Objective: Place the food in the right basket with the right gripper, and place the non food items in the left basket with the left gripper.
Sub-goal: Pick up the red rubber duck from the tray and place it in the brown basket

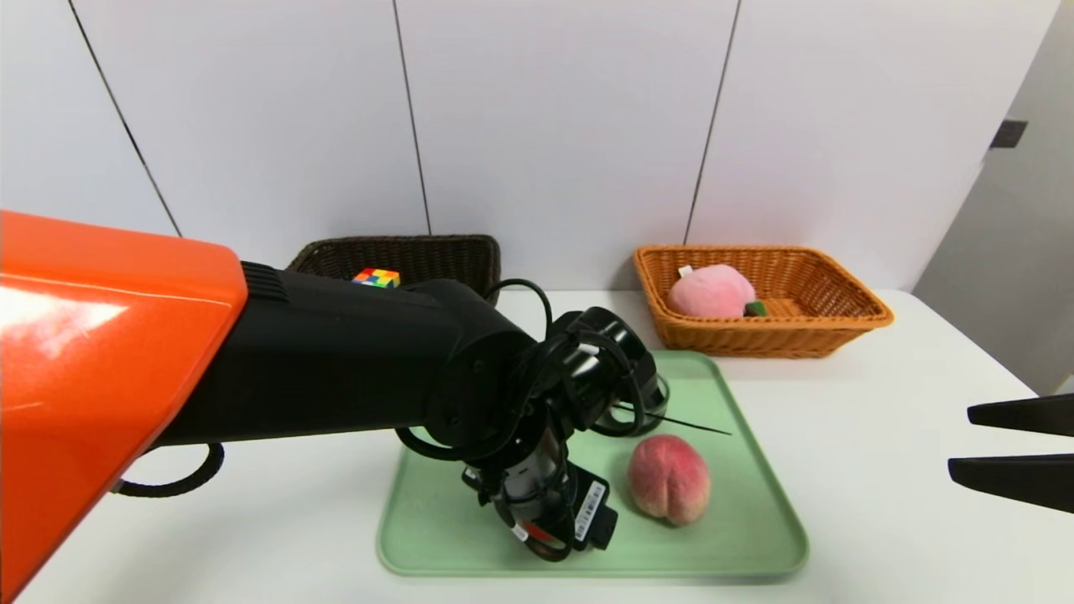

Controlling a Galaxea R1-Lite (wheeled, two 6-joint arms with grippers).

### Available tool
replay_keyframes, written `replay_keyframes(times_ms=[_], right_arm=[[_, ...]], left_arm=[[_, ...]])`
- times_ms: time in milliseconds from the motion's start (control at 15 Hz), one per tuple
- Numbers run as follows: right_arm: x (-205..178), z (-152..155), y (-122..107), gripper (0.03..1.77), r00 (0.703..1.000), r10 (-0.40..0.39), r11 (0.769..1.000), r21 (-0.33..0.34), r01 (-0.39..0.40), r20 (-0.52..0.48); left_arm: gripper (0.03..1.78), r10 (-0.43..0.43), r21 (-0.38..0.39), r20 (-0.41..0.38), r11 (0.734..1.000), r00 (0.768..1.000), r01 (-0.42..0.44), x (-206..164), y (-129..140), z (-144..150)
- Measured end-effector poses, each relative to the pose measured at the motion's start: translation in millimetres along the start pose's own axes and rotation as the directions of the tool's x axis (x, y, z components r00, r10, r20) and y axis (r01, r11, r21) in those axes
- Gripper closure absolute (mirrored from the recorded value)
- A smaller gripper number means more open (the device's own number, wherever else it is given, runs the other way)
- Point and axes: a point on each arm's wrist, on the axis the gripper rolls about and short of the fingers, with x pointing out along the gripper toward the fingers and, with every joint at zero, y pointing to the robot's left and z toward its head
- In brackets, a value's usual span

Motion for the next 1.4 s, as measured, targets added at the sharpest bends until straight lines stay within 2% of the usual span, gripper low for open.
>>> replay_keyframes(times_ms=[467, 667, 867, 1000, 1200, 1400], right_arm=[[-0.5, 0.7, 0.3, 0.09, 1.0, 0.001, 1.0, -0.002, -0.001, 0.003], [-0.6, 0.9, 0.4, 0.09, 1.0, 0.001, 1.0, -0.002, -0.001, 0.004], [-0.4, 0.6, 0.3, 0.09, 1.0, 0.001, 1.0, -0.002, -0.001, 0.002], [-0.2, 0.4, 0.2, 0.09, 1.0, 0.001, 1.0, -0.001, -0.001, 0.002], [-0.1, 0.2, 0.1, 0.09, 1.0, 0.001, 1.0, 0.0, -0.001, 0.001], [-0.3, -0.3, 0.2, 0.09, 1.0, -0.001, 1.0, 0.0, 0.001, 0.001]], left_arm=[[0.12, 0.008, -0.002, 0.004, 1.0, 1.0, -0.008, -0.2, 0.1, 0.3], [0.63, 0.005, -0.002, 0.004, 1.0, 1.0, -0.005, -0.3, -0.1, 0.3], [0.97, 0.001, -0.001, 0.002, 1.0, 1.0, -0.001, -0.1, -0.2, 0.3], [1.07, 0.002, -0.001, 0.003, 1.0, 1.0, -0.002, -0.4, -0.3, 0.3], [1.1, 0.001, -0.004, 0.024, 1.0, 1.0, -0.001, -7.2, 0.4, 1.6], [1.12, -0.007, -0.024, 0.106, 1.0, 0.994, 0.009, -35.4, 9.4, 9.3]])
